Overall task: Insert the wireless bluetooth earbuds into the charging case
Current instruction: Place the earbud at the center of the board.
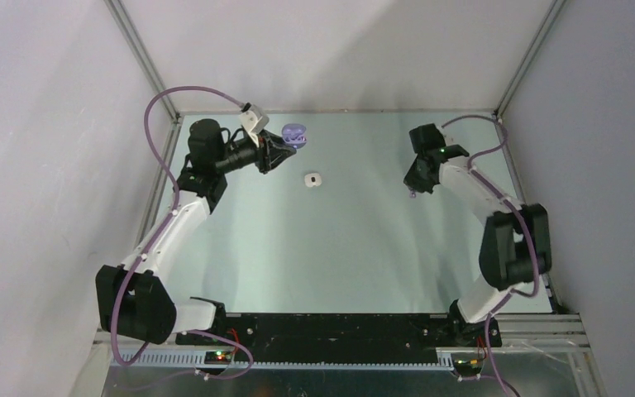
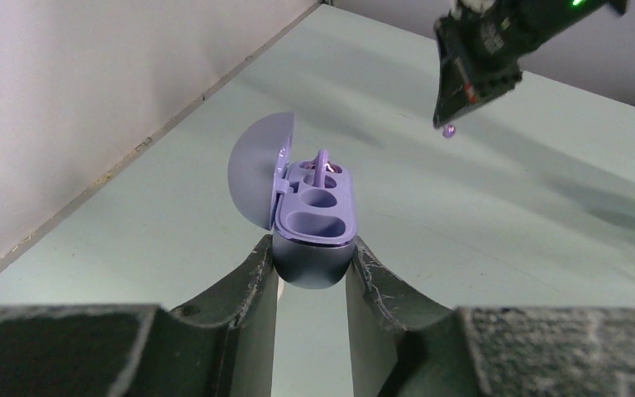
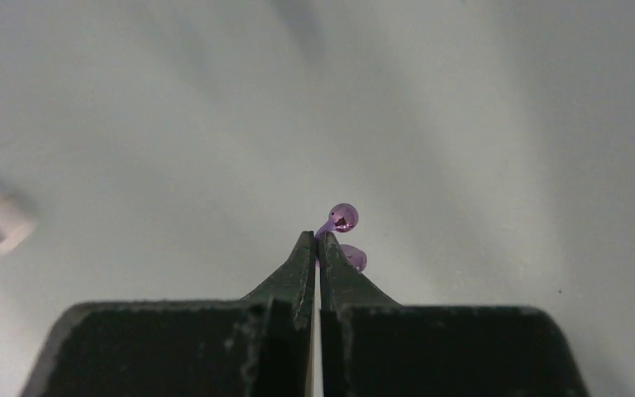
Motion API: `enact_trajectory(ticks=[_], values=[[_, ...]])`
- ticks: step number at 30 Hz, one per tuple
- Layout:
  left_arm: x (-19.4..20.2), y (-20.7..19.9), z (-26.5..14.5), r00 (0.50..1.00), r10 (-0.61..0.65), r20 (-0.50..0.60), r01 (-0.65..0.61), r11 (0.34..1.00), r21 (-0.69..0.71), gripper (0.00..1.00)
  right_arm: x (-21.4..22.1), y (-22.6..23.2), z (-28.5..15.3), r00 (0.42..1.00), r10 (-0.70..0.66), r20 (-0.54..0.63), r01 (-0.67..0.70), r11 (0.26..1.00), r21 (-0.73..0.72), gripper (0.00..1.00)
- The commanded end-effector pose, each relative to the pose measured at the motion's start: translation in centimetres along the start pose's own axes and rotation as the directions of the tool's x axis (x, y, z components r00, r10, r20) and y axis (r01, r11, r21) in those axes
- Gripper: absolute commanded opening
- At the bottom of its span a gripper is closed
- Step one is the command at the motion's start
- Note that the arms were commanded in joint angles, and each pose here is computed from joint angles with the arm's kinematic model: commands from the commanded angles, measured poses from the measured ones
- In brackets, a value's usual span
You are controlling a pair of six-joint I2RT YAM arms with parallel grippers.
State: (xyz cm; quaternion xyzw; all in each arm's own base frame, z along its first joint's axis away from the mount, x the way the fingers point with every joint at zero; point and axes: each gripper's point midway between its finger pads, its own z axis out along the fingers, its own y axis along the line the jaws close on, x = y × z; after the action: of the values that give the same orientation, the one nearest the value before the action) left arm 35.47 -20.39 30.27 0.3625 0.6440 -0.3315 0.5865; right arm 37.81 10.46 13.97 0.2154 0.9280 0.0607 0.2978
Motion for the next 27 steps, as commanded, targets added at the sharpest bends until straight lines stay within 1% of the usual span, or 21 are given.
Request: enact_trajectory(ticks=[1,8,13,15,16,17,18,19,20,21,22,23,24,25,26,27], values=[[-2.6,-0.4,-0.2,0.998,0.036,0.056,-0.035,0.999,-0.020,0.00,2.2,-3.6,3.5,0.977,0.213,0.021,-0.212,0.945,0.249,0.00],[-2.8,-2.4,0.5,0.997,0.048,0.060,-0.051,0.997,0.054,0.00,5.1,-4.8,6.6,0.937,0.347,-0.049,-0.310,0.884,0.350,0.00],[-3.1,-3.2,1.2,0.997,0.044,0.065,-0.050,0.994,0.100,0.00,6.6,-4.8,7.6,0.913,0.397,-0.099,-0.335,0.865,0.373,0.01],[-3.2,-3.1,1.4,0.997,0.035,0.063,-0.042,0.994,0.104,0.00,7.2,-4.6,8.1,0.905,0.407,-0.124,-0.338,0.865,0.370,0.14],[-3.5,-3.0,1.4,0.997,0.038,0.066,-0.045,0.994,0.101,0.00,7.2,-4.4,8.5,0.903,0.408,-0.137,-0.337,0.869,0.363,0.23],[-3.2,-2.9,1.6,0.998,0.034,0.059,-0.040,0.994,0.100,0.00,7.1,-4.5,8.6,0.903,0.406,-0.140,-0.335,0.870,0.362,0.26],[-3.2,-2.7,1.7,0.998,0.038,0.053,-0.043,0.994,0.097,0.00,6.6,-4.6,8.5,0.904,0.401,-0.145,-0.331,0.874,0.356,0.34],[-3.2,-2.6,1.7,0.998,0.040,0.050,-0.044,0.995,0.093,0.00,6.2,-4.6,8.3,0.911,0.382,-0.156,-0.311,0.885,0.347,0.37],[-3.2,-2.5,1.7,0.998,0.043,0.046,-0.047,0.995,0.091,0.00,5.1,-4.4,8.1,0.911,0.380,-0.160,-0.315,0.892,0.325,0.42],[-3.3,-2.4,1.7,0.998,0.044,0.044,-0.048,0.995,0.088,0.00,3.7,-3.8,7.5,0.926,0.342,-0.158,-0.289,0.914,0.284,0.43],[-3.4,-2.4,1.7,0.998,0.051,0.043,-0.055,0.995,0.088,0.00,2.6,-4.1,7.1,0.930,0.334,-0.155,-0.285,0.919,0.272,0.47],[-3.4,-2.3,1.7,0.998,0.054,0.043,-0.058,0.995,0.087,0.00,0.6,-3.3,6.2,0.952,0.266,-0.153,-0.233,0.950,0.206,0.50],[-3.5,-2.2,1.7,0.997,0.062,0.045,-0.065,0.994,0.084,0.00,-0.6,-3.5,5.7,0.959,0.238,-0.151,-0.209,0.961,0.181,0.55],[-3.7,-2.1,1.7,0.997,0.067,0.046,-0.071,0.994,0.079,0.00,-2.3,-2.1,4.6,0.976,0.147,-0.160,-0.136,0.987,0.081,0.57],[-3.9,-2.0,1.8,0.996,0.075,0.051,-0.079,0.994,0.075,0.00,-3.5,-1.6,4.0,0.982,0.095,-0.164,-0.095,0.995,0.009,0.60],[-4.0,-1.8,1.8,0.996,0.077,0.053,-0.081,0.994,0.068,0.00,-4.8,0.3,2.6,0.986,-0.050,-0.159,0.027,0.989,-0.143,0.62]])
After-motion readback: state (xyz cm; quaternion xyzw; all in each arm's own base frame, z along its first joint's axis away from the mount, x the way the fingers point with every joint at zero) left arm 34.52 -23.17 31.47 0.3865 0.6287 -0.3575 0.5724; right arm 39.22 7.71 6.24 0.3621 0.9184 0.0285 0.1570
